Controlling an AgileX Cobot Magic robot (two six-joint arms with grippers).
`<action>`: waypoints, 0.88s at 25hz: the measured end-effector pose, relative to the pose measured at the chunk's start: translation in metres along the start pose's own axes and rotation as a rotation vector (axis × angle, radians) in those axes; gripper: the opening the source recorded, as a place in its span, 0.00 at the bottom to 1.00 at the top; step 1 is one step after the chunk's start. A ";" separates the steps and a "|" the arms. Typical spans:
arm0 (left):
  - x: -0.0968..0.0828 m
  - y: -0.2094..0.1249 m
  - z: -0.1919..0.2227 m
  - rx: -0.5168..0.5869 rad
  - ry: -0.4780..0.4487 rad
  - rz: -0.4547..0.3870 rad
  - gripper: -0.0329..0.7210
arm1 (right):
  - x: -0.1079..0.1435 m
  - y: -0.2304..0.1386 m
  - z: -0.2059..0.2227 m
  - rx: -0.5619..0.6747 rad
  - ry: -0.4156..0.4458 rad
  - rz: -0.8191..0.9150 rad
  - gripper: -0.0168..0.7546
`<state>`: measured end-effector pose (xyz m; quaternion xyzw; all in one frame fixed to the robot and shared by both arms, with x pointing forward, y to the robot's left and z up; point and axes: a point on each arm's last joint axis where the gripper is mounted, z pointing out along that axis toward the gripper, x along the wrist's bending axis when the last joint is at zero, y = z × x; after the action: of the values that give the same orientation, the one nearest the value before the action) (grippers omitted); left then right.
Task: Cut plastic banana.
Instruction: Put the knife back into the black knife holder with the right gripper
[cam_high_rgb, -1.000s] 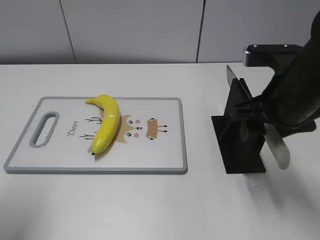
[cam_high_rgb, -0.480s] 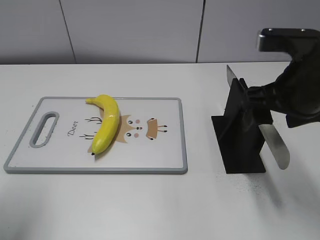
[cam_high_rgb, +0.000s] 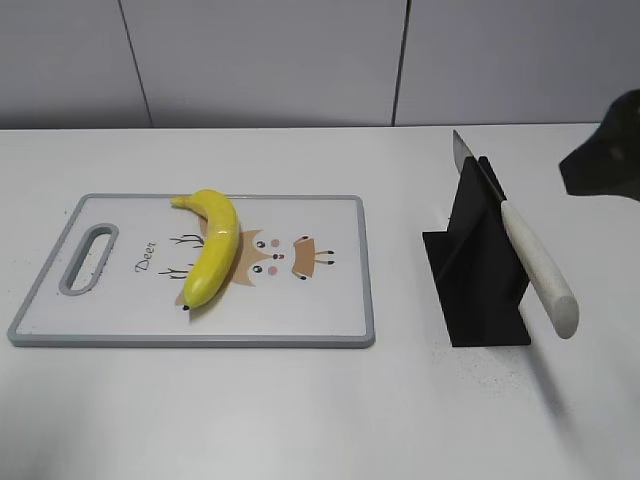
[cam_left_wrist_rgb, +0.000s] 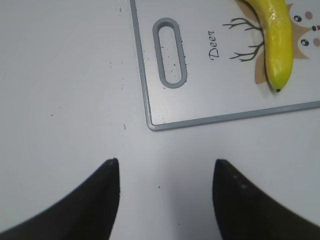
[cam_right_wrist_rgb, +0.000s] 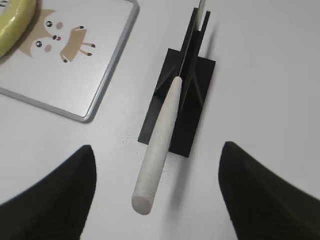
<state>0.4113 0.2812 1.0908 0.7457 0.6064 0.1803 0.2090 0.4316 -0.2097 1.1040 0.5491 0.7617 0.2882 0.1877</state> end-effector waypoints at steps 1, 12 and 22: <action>0.000 -0.001 -0.001 0.006 -0.001 0.000 0.80 | -0.001 -0.004 -0.006 -0.017 0.004 -0.027 0.79; -0.004 -0.024 -0.032 -0.006 -0.003 0.006 0.80 | -0.010 -0.082 -0.031 -0.116 0.013 -0.126 0.79; -0.011 -0.064 -0.088 -0.228 0.012 0.017 0.80 | -0.017 -0.141 -0.033 -0.206 0.010 -0.166 0.79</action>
<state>0.3098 0.2897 1.1313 0.7211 0.5770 0.2541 0.2873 0.3146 -0.2664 1.0376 0.4604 0.7720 0.3510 0.2623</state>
